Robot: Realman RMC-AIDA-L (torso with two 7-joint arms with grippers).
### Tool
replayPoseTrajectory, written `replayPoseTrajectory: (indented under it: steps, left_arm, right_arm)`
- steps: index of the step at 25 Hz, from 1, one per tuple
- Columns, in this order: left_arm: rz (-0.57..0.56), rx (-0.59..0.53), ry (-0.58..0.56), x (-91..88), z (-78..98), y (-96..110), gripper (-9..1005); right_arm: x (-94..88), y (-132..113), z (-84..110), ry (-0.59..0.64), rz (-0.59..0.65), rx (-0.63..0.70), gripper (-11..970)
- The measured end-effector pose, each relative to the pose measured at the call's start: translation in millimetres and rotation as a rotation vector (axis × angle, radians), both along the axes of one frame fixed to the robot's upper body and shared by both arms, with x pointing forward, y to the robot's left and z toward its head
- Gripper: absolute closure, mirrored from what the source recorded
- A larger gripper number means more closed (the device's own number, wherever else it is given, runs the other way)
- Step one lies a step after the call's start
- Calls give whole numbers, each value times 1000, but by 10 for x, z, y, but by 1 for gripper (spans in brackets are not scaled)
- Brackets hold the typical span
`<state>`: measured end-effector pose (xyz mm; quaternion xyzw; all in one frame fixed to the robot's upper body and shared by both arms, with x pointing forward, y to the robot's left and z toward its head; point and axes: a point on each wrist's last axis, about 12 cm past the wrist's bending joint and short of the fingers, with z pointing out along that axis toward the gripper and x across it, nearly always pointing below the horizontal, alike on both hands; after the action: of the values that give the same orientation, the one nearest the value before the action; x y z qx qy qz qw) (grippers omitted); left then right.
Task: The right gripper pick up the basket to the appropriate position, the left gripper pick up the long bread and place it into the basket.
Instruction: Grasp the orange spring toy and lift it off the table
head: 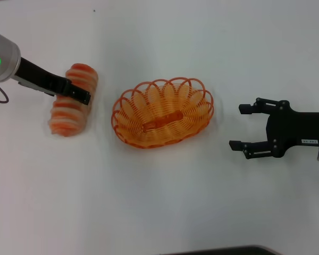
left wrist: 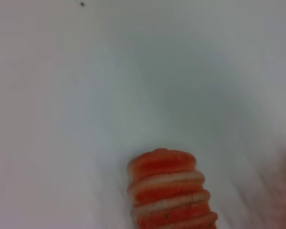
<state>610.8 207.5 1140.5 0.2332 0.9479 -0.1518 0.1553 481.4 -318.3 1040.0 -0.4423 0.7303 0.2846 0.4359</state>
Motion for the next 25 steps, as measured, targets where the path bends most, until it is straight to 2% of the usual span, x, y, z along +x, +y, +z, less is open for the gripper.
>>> replayPoseTrajectory:
  steps: [6,25]
  left_arm:
    - [71,19,9,34,-4,5,136]
    - [39,58,54,1,-178,-114,142]
  right_arm:
    - [14,27,2,14,7,3,15]
    - [30,61,4,15,27,-2,14]
